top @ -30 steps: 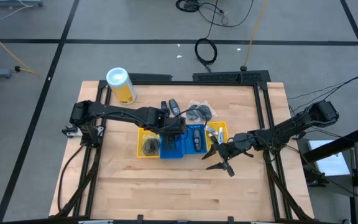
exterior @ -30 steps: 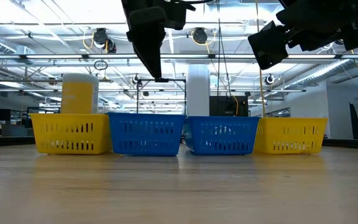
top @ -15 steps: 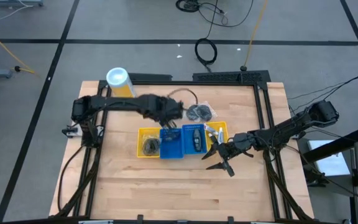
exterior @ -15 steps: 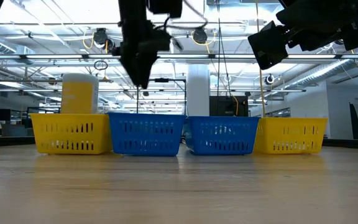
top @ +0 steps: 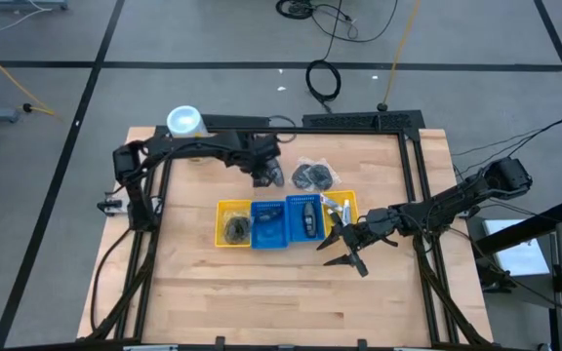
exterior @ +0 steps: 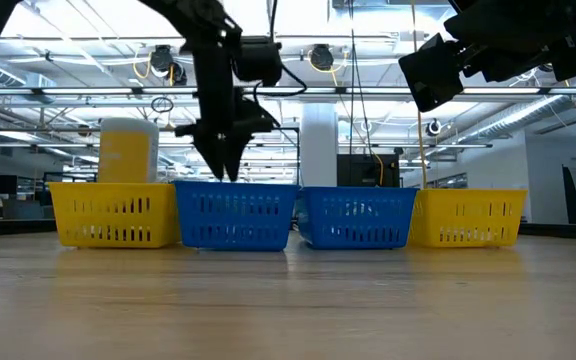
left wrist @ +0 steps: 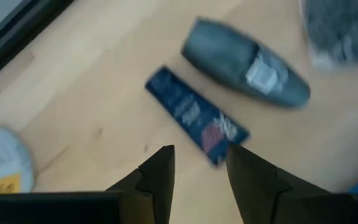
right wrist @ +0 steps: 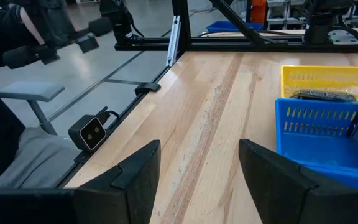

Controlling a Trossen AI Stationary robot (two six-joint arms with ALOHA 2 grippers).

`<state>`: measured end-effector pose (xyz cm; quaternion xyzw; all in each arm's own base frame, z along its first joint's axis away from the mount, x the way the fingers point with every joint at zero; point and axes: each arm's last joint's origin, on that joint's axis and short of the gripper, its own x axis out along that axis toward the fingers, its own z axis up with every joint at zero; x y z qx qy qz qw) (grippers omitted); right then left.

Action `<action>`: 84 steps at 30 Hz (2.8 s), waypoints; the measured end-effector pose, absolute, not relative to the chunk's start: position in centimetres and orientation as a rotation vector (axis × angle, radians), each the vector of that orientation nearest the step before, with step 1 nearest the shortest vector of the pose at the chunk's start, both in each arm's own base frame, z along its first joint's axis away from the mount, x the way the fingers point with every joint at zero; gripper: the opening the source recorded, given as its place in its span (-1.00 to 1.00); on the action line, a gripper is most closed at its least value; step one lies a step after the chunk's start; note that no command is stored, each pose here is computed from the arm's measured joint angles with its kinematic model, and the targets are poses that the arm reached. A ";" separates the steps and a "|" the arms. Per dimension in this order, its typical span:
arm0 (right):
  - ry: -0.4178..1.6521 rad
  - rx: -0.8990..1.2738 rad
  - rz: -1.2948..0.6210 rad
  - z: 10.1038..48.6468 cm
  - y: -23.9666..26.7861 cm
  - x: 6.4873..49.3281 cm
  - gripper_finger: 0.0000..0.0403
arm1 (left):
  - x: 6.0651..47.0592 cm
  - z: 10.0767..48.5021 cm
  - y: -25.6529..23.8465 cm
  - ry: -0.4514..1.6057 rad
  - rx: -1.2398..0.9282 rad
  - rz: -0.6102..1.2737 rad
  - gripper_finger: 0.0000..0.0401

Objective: Pick & Place Travel size toiletries
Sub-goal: Put the shave cream into the left blue bin

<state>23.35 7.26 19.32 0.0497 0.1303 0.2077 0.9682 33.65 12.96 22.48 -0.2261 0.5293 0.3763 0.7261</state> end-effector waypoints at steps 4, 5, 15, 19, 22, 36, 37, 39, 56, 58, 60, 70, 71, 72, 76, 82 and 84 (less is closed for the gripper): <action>0.263 0.101 0.420 19.3 7.3 23.4 0.04 | 33.6 22.1 14.8 1.078 -0.572 0.817 -0.24; 0.263 0.101 0.420 19.3 7.2 23.4 0.04 | 33.4 22.0 15.1 1.070 -0.598 0.829 -0.22; 0.264 0.100 0.420 19.3 7.3 23.4 0.04 | 32.4 21.6 17.8 1.007 -0.735 0.898 -0.07; 0.263 0.094 0.421 19.3 7.3 23.4 0.04 | 32.7 21.3 18.1 0.987 -0.741 0.901 -0.04; 0.262 0.093 0.421 19.3 7.2 23.4 0.04 | 32.9 20.6 18.2 1.004 -0.747 0.911 -0.05; 0.268 0.093 0.420 19.3 7.3 23.3 0.04 | 33.9 16.0 19.0 1.104 -0.801 0.911 -0.07; 0.270 0.093 0.420 19.2 7.2 23.3 0.04 | 33.8 15.9 19.1 1.104 -0.802 0.915 -0.07; 0.272 0.093 0.420 19.2 7.3 23.3 0.04 | 33.9 15.7 19.3 1.099 -0.801 0.922 -0.07; 0.272 0.093 0.420 19.2 7.3 23.3 0.04 | 33.9 14.7 19.7 1.120 -0.786 0.933 -0.07; 0.272 0.093 0.420 19.2 7.2 23.3 0.04 | 33.9 14.8 19.7 1.125 -0.775 0.926 -0.07; 0.272 0.093 0.420 19.2 7.2 23.3 0.04 | 33.9 14.7 19.7 1.128 -0.771 0.922 -0.07; 0.272 0.093 0.420 19.2 7.2 23.3 0.04 | 33.8 14.7 19.7 1.137 -0.770 0.919 -0.23; 0.271 0.093 0.420 19.2 7.2 23.3 0.04 | 33.8 14.7 19.6 1.138 -0.767 0.917 -0.30; 0.271 0.093 0.420 19.2 7.2 23.3 0.04 | 33.8 14.8 19.6 1.139 -0.764 0.915 -0.37; 0.271 0.093 0.420 19.2 7.3 23.3 0.04 | 33.8 14.8 19.6 1.146 -0.754 0.908 -0.59; 0.272 0.093 0.420 19.2 7.3 23.3 0.04 | 33.7 14.9 19.4 1.172 -0.758 0.871 -0.46; 0.272 0.093 0.420 19.2 7.3 23.3 0.04 | 33.5 15.1 19.2 1.190 -0.758 0.870 -0.40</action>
